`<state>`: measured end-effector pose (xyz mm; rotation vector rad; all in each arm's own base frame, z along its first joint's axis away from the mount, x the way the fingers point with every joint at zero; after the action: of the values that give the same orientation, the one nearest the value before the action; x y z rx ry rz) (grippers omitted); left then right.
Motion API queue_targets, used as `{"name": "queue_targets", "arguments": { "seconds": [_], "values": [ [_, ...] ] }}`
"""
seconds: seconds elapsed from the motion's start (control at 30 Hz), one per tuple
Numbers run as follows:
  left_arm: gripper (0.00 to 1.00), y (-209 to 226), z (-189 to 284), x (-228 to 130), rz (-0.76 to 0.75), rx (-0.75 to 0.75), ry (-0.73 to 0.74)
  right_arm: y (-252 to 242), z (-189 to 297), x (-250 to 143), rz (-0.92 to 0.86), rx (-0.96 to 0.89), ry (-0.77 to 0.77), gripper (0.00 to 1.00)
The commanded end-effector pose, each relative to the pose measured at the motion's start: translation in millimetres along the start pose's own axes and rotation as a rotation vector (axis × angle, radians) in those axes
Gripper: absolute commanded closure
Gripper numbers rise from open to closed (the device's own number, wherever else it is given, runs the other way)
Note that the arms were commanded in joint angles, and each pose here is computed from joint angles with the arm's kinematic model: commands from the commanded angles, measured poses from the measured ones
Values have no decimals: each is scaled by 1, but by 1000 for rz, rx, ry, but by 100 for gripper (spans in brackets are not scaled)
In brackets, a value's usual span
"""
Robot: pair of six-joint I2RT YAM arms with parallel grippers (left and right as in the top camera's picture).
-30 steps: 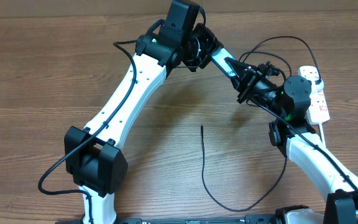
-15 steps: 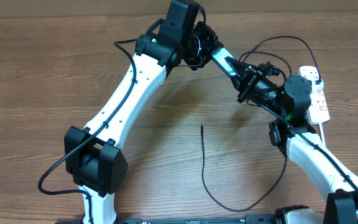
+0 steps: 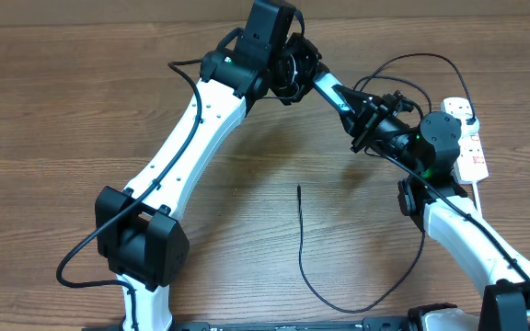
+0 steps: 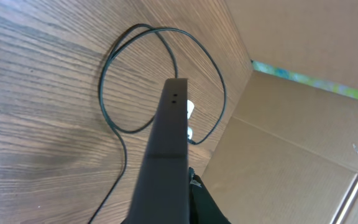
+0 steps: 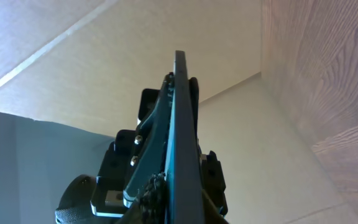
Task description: Plug charger to phone and switch on socket
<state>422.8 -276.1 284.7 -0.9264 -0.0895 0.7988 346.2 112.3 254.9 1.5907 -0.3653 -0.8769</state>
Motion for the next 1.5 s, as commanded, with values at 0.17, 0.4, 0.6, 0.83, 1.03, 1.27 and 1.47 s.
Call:
{"name": "queue_targets", "arguments": {
  "seconds": [0.17, 0.4, 0.6, 0.83, 1.03, 1.27, 1.47],
  "values": [
    [96, 7, -6, 5, -6, 27, -16, 15, -1, -7, -104, 38, 31, 84],
    [96, 7, -6, 6, -6, 27, -16, 15, -1, -7, -104, 38, 31, 48],
    [96, 7, -3, 12, -15, 24, -27, 14, -1, -7, -103, 36, 36, 12],
    [96, 7, 12, 45, -72, 5, -46, 13, -1, -11, -6, 25, 66, 0],
    [96, 9, 39, 79, -285, -54, 48, 10, 0, -18, 216, 11, 138, 0],
    [96, 46, 76, 112, -498, -15, 161, 7, 1, -24, 296, 1, 201, 0],
    [96, 73, 98, 119, -697, 9, 241, 2, 2, -37, 772, 52, 321, 0]
  ]
}}
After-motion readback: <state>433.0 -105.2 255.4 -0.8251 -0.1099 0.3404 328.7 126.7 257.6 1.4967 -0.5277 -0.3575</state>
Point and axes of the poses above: each gripper's point midway between its finger pads, its own z axis back along the fingers, its own y axis along the line the jaws close on, x = y × z, the point moved 7 cm from there along z, back along the fingers, and after that the axes turned 11 degrees about z, right-handed, at the moved point
